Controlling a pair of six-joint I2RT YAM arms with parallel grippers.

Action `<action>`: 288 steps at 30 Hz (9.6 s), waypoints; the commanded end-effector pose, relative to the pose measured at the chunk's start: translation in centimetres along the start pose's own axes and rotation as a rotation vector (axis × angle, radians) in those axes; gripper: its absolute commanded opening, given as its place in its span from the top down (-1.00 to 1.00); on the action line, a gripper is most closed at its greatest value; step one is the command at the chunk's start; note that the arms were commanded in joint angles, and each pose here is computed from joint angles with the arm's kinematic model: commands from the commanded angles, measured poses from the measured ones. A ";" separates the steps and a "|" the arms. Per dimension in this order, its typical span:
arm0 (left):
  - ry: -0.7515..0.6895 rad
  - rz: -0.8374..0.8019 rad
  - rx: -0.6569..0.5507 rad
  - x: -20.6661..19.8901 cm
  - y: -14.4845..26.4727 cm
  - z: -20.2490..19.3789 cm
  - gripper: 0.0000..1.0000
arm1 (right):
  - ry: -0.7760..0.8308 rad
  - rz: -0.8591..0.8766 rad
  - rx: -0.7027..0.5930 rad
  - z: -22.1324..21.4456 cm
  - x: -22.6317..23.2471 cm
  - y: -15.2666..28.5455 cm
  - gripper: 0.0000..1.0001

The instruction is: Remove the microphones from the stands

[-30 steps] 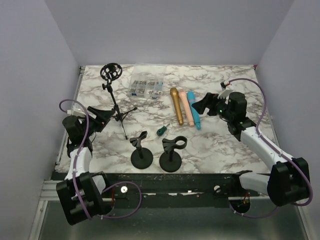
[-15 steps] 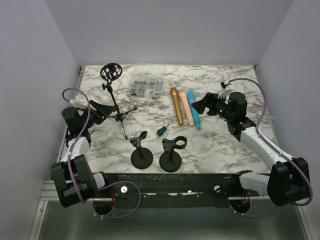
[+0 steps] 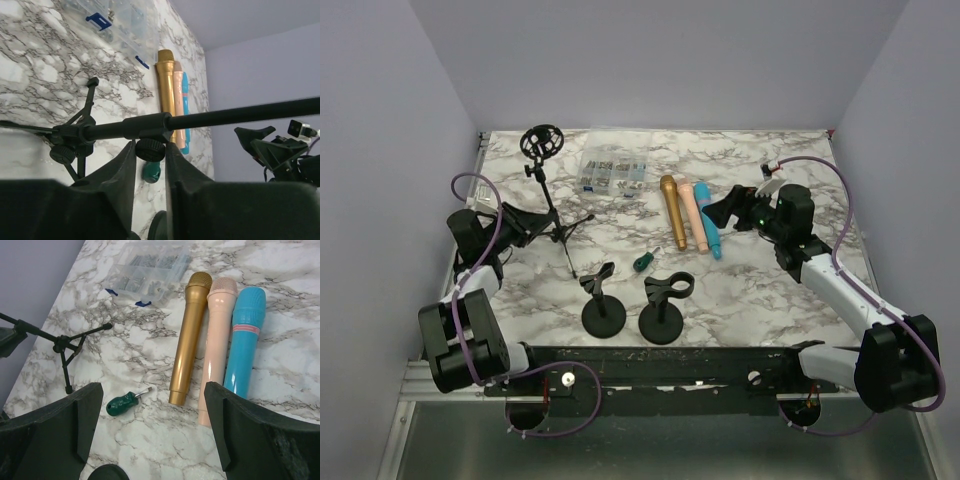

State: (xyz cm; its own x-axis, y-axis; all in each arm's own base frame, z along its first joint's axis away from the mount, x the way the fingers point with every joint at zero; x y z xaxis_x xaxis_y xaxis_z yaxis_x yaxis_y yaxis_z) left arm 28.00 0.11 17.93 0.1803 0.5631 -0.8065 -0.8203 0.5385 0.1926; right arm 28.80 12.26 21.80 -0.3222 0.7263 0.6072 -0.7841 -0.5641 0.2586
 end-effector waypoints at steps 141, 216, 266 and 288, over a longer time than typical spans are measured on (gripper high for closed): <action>0.758 0.065 0.007 0.3 0.7 -1.2 1.00 | -0.024 0.025 0.044 -1.3 -0.6 -0.9 -0.81; 0.299 0.187 0.062 -0.2 0.3 0.2 1.00 | -0.031 0.025 0.051 -1.5 -0.7 -1.0 -0.81; -0.508 0.267 -0.126 -5.8 4.4 1.0 -0.44 | -0.036 0.027 0.057 -1.7 -0.8 -1.1 -0.81; -0.474 0.269 0.024 -2.8 -1.0 1.6 -0.05 | -0.045 0.029 0.070 -1.9 -1.1 -1.6 -0.81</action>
State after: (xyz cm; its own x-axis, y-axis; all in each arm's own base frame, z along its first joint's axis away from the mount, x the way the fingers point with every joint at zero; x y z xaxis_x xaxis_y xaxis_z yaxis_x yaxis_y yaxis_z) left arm 28.40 -0.95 19.87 0.1544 0.9035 -0.3998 -0.8518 0.3268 0.4094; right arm 29.49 12.87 19.45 -0.2986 0.7049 0.6434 -0.7452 -0.5934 0.3043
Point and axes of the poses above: each gripper's point midway between its finger pads, its own y axis back along the fingers, its own x axis along the line the jaws close on, z = x × y, the point moved 8 cm from there along y, back along the fingers, and after that the axes turned 9 degrees about -y, right-handed, at the moved point
